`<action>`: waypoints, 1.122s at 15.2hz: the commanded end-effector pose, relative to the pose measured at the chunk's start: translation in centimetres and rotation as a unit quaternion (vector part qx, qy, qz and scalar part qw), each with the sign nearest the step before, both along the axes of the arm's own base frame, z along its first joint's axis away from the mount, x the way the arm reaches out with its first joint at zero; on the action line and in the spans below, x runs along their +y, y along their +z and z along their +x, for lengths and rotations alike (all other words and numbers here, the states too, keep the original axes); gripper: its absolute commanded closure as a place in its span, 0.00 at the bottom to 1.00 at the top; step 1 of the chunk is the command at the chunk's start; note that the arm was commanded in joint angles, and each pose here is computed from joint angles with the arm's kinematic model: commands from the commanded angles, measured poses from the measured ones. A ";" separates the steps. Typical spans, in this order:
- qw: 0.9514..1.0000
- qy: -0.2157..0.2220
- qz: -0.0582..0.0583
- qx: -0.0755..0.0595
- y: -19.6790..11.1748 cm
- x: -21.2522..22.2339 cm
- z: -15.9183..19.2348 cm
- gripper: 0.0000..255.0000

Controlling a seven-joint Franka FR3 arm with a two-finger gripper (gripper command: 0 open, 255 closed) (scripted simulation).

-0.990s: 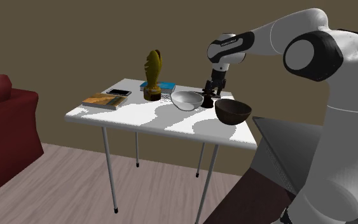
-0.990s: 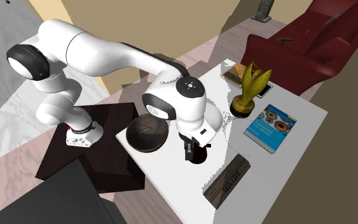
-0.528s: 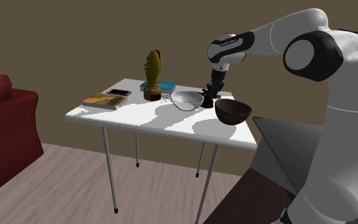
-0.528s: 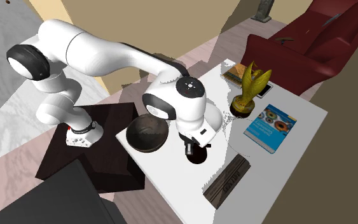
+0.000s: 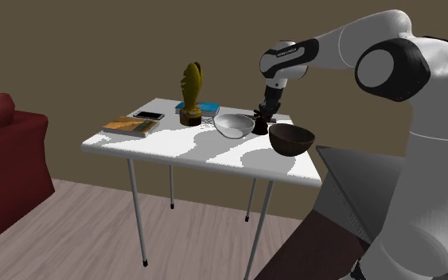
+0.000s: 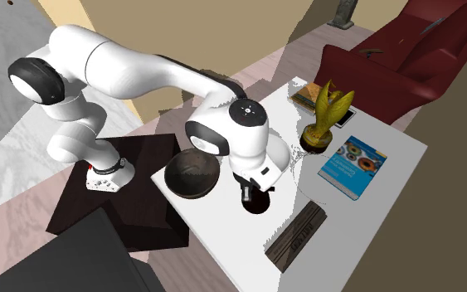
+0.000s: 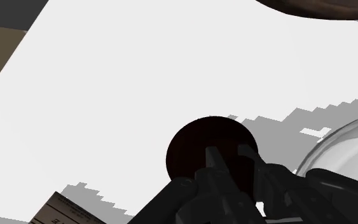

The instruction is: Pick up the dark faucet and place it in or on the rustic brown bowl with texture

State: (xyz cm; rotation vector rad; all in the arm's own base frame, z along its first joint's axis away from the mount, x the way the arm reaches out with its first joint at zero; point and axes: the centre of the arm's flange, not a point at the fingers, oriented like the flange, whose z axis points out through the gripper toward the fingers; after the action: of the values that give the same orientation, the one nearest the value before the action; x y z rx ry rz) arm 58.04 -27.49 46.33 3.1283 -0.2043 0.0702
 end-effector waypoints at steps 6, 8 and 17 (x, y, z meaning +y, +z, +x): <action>1.000 0.000 0.000 0.001 3.4 0.0 0.1 1.00; 1.000 0.000 0.000 0.001 4.4 0.0 0.1 1.00; 1.000 0.000 0.000 0.001 9.2 0.0 0.1 1.00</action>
State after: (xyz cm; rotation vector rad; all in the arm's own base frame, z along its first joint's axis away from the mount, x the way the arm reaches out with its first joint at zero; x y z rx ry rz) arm 58.08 -27.43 54.95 3.1289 -0.2041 0.0680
